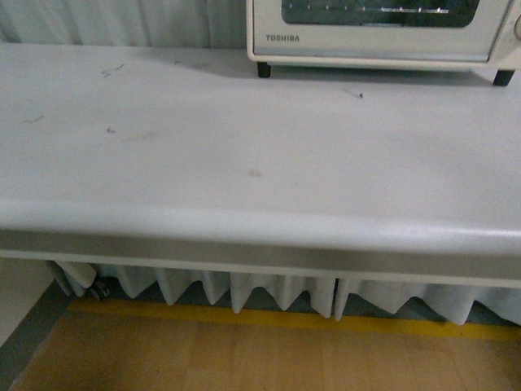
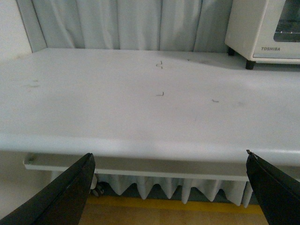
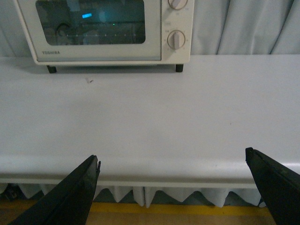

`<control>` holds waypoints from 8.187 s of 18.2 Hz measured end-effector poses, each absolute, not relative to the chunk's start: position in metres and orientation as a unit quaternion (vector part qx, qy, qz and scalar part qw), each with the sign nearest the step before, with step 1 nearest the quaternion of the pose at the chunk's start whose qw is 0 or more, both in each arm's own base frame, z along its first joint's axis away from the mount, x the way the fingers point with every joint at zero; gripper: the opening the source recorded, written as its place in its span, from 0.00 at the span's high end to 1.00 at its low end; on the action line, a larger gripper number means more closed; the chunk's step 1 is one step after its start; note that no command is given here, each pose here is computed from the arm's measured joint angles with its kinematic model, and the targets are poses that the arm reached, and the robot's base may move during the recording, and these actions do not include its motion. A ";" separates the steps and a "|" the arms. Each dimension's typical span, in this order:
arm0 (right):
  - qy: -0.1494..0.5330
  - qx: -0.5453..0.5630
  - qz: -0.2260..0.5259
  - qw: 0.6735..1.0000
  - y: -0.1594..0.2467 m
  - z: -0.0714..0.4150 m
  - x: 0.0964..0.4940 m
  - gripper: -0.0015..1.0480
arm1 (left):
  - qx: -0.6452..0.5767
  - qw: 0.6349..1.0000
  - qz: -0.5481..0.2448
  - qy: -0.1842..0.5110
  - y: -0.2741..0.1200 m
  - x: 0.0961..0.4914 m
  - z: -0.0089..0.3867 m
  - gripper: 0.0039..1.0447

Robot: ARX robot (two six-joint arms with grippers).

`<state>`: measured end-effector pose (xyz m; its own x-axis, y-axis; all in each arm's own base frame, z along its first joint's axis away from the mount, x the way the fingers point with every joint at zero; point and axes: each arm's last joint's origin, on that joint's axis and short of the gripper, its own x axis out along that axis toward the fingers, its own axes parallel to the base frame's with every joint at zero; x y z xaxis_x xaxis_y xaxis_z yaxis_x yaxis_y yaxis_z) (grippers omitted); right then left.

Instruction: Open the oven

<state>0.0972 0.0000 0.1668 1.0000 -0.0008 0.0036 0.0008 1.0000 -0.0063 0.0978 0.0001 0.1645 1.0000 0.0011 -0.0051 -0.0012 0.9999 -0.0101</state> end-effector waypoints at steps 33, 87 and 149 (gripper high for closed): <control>-0.002 -0.004 0.000 1.000 0.000 0.167 0.097 0.06 | -0.005 1.000 0.001 0.003 0.000 0.098 0.164 0.06; -0.002 -0.004 0.000 1.000 0.000 0.167 0.097 0.06 | -0.375 0.824 -0.025 0.424 -0.164 0.331 0.180 0.06; -0.002 -0.004 0.000 1.000 0.000 0.167 0.097 0.06 | -0.332 0.815 -0.012 0.475 -0.227 0.342 0.139 0.06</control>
